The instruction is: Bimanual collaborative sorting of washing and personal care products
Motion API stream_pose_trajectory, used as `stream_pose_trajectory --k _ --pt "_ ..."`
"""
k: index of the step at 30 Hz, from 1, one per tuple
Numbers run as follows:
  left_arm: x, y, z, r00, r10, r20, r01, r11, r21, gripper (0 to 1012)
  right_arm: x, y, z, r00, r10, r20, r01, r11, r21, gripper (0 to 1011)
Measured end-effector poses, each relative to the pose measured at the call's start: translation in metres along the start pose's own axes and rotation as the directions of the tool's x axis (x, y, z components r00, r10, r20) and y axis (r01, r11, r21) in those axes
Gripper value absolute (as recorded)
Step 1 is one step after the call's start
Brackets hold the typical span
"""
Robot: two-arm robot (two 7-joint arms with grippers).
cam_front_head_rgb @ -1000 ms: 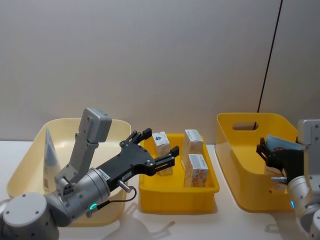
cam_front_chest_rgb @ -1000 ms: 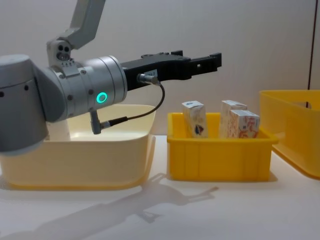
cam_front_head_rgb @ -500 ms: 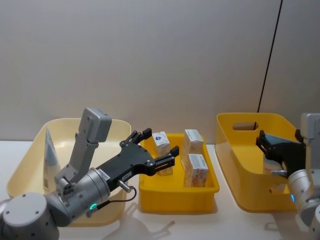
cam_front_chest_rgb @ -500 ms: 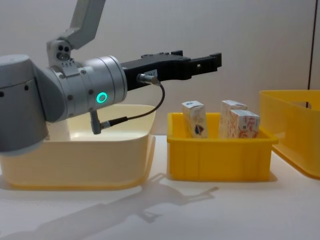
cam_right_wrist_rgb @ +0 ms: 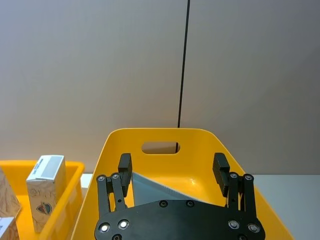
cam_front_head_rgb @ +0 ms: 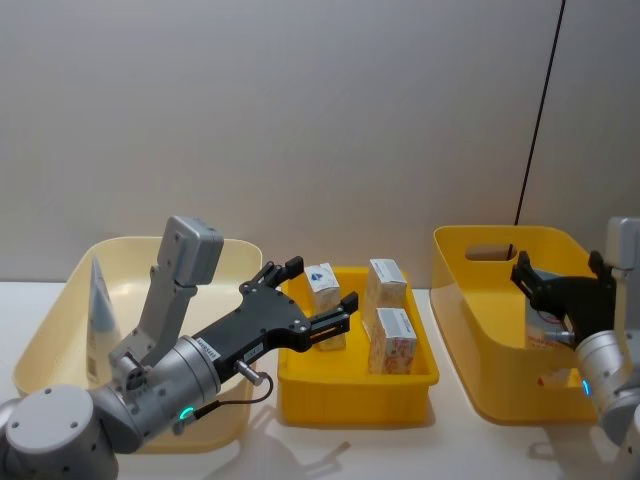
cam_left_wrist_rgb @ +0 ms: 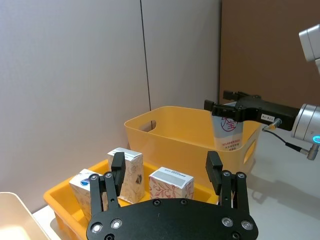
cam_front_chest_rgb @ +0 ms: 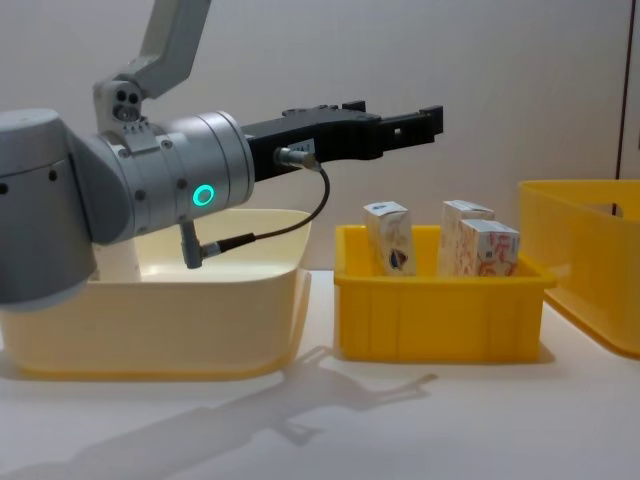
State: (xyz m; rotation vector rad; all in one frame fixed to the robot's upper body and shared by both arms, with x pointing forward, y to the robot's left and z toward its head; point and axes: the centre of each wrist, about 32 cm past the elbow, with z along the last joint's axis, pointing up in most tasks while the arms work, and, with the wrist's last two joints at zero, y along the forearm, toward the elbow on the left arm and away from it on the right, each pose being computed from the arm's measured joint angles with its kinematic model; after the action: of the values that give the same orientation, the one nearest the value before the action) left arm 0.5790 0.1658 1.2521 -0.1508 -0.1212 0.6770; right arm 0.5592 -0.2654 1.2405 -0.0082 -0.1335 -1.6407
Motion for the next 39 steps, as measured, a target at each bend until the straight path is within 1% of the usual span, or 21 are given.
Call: stream_pose_trajectory --k 5,10,16,17,18,19,22,27,30,36,37,39 --pt "0.0 0.0 0.0 1.0 0.0 0.0 0.0 1.0 0.0 1003 0.0 0.0 0.005 1.0 0.002 -0.009 -0.002 1.0 0.017 1001" --pt "0.0 0.0 0.0 1.0 0.0 0.0 0.0 1.0 0.0 1002 0.002 0.0 0.013 1.0 0.004 -0.022 -0.003 0.999 0.047 1002" --pt "0.0 0.0 0.0 1.0 0.0 0.0 0.0 1.0 0.0 1003 0.004 -0.002 0.026 0.999 0.012 -0.039 -0.008 0.996 0.093 1002" --pt "0.0 0.0 0.0 1.0 0.0 0.0 0.0 1.0 0.0 1003 0.005 -0.003 0.03 0.999 0.015 -0.046 -0.01 0.994 0.107 1002" --pt "0.0 0.0 0.0 1.0 0.0 0.0 0.0 1.0 0.0 1003 0.005 -0.003 0.03 0.999 0.015 -0.046 -0.01 0.994 0.107 1002" --pt "0.0 0.0 0.0 1.0 0.0 0.0 0.0 1.0 0.0 1003 0.005 -0.004 0.033 0.999 0.019 -0.05 -0.013 0.993 0.119 1001" --pt "0.0 0.0 0.0 1.0 0.0 0.0 0.0 1.0 0.0 1003 0.006 -0.006 0.038 0.998 0.026 -0.057 -0.018 0.991 0.136 1002" --pt "-0.0003 0.0003 -0.0003 1.0 0.001 0.0 -0.001 1.0 0.0 1003 0.006 -0.007 0.038 0.998 0.027 -0.058 -0.019 0.991 0.136 1001" --pt "-0.0014 0.0021 -0.0012 0.9999 0.012 0.004 -0.012 0.9999 0.004 1003 0.005 -0.008 0.036 0.998 0.034 -0.056 -0.026 0.991 0.135 1001" --pt "-0.0059 0.0125 -0.006 0.9976 0.063 0.029 -0.064 0.9976 0.026 1003 0.003 -0.018 0.027 0.996 0.07 -0.046 -0.064 0.99 0.128 1001" --pt "-0.0076 0.0164 -0.0079 0.996 0.081 0.037 -0.082 0.996 0.034 1003 0.002 -0.021 0.024 0.996 0.081 -0.045 -0.075 0.989 0.125 1002" --pt "-0.0093 0.0198 -0.0093 0.9941 0.098 0.046 -0.1 0.9942 0.041 1002 0.001 -0.025 0.021 0.995 0.094 -0.042 -0.088 0.989 0.121 1001"
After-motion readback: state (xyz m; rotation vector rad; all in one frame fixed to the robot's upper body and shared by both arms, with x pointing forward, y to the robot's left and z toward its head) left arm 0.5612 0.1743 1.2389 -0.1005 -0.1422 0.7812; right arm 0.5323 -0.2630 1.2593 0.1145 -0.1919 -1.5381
